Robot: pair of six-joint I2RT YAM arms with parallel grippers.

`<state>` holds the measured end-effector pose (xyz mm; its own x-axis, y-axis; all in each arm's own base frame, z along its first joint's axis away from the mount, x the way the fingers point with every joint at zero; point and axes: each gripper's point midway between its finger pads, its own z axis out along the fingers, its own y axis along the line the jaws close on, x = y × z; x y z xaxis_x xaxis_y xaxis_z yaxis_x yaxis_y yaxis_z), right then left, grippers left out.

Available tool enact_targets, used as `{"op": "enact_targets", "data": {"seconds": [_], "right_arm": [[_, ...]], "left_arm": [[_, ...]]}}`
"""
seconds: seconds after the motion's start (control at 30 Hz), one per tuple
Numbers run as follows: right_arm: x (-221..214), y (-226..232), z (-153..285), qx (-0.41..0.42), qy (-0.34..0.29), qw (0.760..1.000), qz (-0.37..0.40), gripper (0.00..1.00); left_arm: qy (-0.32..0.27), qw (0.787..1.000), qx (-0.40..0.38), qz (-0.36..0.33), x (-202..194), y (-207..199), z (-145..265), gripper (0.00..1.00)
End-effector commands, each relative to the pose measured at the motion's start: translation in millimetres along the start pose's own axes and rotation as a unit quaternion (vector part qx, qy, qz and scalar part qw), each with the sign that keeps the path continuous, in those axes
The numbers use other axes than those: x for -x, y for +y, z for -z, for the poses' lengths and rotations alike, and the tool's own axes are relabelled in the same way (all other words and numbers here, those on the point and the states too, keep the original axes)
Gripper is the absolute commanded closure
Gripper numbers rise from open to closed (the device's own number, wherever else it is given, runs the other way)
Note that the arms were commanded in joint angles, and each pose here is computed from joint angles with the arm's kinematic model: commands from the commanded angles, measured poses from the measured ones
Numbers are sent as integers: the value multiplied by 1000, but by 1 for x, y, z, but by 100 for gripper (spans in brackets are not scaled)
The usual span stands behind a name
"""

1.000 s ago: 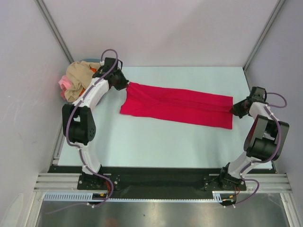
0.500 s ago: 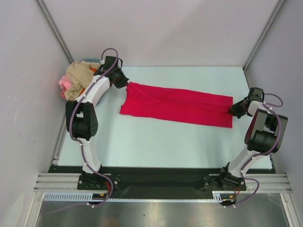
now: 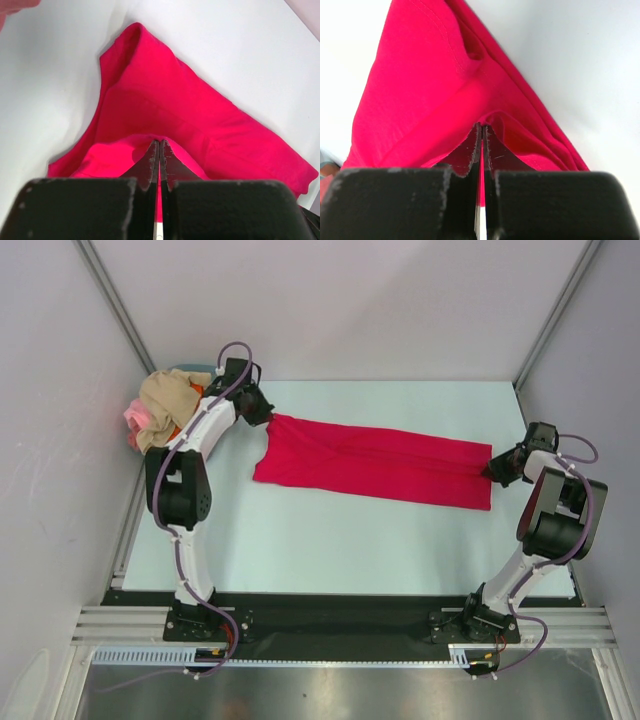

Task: Fold and stack the t-shirts
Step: Fold the tshirt

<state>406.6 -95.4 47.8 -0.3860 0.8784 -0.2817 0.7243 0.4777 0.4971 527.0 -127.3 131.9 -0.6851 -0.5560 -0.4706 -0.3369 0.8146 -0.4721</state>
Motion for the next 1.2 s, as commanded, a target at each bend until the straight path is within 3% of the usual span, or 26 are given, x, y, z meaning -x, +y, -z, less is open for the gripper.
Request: {"op": "enact_targets", "data": {"seconds": [0.0, 1.17], "right_arm": [[20, 8, -1, 7, -28, 1000, 2, 100], [36, 4, -28, -5, -42, 999, 5, 97]], "left_arm": [[-22, 1000, -18, 7, 20, -13, 6, 100], [-5, 1000, -16, 7, 21, -8, -32, 100]]}}
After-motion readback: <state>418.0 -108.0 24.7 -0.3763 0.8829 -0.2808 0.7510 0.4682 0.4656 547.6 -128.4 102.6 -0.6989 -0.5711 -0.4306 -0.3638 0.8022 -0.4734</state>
